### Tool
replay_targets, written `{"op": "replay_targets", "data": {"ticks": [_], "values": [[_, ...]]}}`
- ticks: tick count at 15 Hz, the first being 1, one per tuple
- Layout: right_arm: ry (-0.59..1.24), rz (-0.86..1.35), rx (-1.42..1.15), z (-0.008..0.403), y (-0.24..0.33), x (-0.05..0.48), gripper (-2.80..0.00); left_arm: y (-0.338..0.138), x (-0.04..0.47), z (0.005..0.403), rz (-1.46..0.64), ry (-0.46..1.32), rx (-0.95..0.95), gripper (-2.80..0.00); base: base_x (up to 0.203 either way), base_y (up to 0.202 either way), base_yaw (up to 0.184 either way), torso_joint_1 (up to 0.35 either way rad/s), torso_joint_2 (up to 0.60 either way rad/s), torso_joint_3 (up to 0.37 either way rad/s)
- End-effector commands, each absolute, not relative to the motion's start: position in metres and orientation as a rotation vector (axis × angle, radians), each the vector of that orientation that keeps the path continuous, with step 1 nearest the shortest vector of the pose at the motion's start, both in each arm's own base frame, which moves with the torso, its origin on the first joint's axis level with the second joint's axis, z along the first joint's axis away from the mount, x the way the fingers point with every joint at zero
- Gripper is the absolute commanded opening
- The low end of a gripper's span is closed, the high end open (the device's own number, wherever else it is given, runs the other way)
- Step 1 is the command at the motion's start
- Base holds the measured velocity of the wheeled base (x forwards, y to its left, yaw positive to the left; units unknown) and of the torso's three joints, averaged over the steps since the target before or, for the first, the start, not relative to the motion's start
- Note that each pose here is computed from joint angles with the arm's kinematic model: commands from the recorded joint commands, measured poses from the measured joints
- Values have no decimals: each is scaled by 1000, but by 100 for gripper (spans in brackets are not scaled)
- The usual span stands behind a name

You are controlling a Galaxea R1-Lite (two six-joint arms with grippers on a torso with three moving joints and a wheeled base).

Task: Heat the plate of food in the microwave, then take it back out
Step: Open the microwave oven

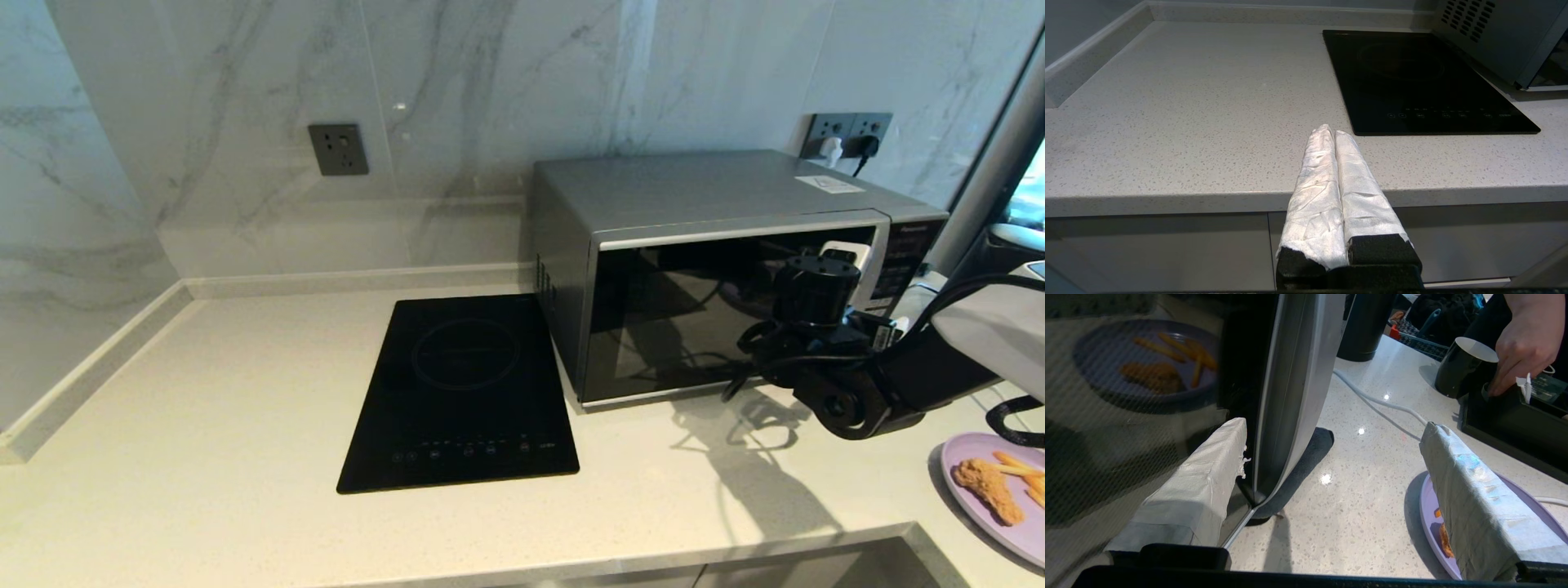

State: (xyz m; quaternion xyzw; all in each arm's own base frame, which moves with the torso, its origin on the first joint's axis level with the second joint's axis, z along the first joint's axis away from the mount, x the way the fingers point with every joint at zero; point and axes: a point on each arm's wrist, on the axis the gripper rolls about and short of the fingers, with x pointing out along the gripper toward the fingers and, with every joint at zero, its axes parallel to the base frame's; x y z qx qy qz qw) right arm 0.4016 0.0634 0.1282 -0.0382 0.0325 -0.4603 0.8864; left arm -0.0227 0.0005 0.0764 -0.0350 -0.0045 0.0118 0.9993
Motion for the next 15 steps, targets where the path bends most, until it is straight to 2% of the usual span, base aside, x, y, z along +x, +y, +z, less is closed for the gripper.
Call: {"op": "replay_targets", "data": {"ticks": [1,15], "values": [[56,-973,-71,131,57,404,0,0,-23,76,24,-9,-71,-280,0,0,0,0,0,0],[34,-1020,-64,147,29,403,0,0,-23,76,24,-9,-71,-280,0,0,0,0,0,0]]}}
